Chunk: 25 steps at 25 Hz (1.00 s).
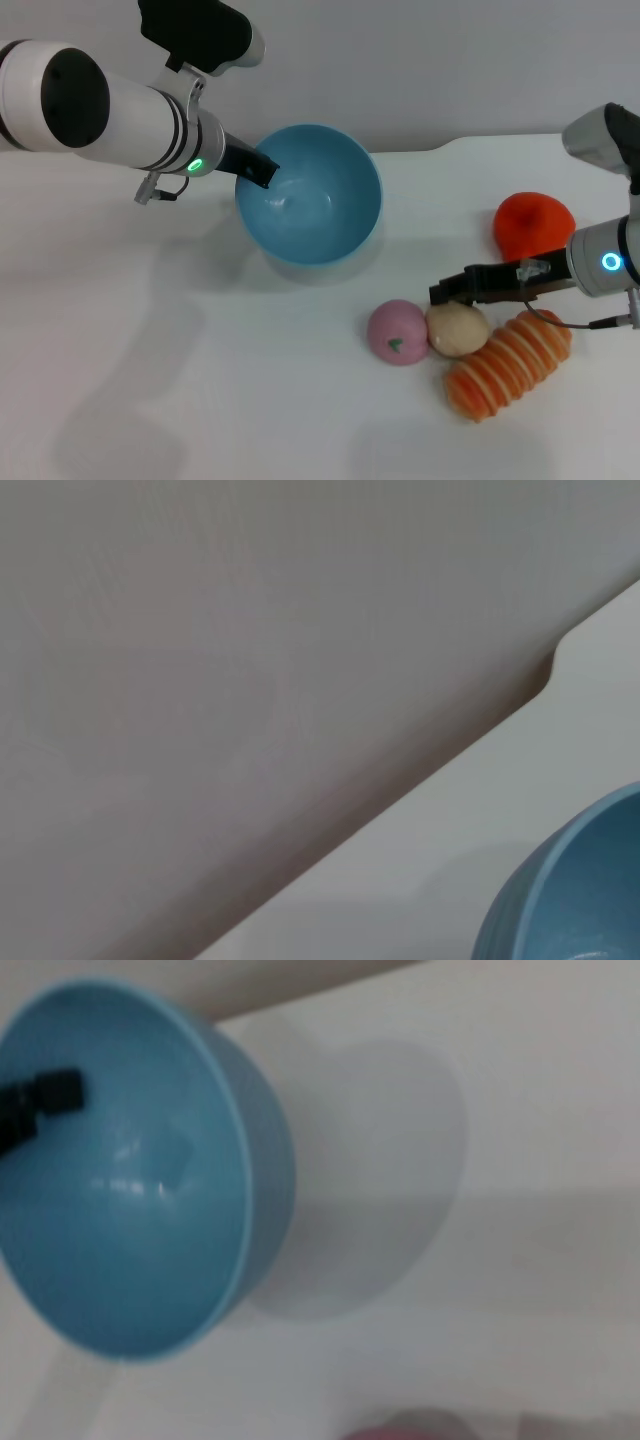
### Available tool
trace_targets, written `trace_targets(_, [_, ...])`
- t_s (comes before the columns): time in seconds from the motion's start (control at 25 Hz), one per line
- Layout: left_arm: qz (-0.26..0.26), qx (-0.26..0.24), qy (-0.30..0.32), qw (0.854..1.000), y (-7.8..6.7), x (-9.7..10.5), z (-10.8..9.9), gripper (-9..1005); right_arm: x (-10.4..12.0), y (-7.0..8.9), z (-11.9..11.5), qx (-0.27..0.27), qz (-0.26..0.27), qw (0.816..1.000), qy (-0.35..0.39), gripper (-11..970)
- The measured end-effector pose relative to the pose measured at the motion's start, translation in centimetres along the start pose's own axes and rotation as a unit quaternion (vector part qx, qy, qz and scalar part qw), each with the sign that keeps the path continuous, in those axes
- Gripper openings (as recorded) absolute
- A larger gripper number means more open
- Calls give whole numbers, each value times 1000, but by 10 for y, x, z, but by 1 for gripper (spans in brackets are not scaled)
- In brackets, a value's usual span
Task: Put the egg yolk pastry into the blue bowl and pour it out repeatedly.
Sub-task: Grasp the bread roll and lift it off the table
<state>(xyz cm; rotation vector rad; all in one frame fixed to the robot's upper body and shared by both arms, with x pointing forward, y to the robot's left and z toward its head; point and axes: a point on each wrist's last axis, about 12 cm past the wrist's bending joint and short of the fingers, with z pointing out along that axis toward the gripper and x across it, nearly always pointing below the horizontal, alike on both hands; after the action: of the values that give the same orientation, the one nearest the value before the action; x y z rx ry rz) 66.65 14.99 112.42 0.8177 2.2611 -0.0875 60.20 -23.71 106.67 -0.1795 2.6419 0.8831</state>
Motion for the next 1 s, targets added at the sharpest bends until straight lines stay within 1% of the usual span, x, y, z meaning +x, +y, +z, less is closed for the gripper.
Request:
trace_targets(0.04, [0,-1,-2,1000,0,0,0,0,1,0,0,1,-2,1000,7,546])
trace_targets(0.24, [-1,-3,-5,1000,1,0,0,0,6,2,-4,-8,-5,999,43,360])
trace_targets(0.52, [-2,-4,-6,1000,2,1,0,-1,6,1,-5,-3,-6,999,48,365])
trace_targets(0.8, [-3,-5,-6,1000,3,2,0,-1,8,-2,-6,14,-9,998,63,366])
trace_targets(1.0, [-2,-5,-6,1000,3,2,0,-1,7,-1,-5,23,-25,997,66,367])
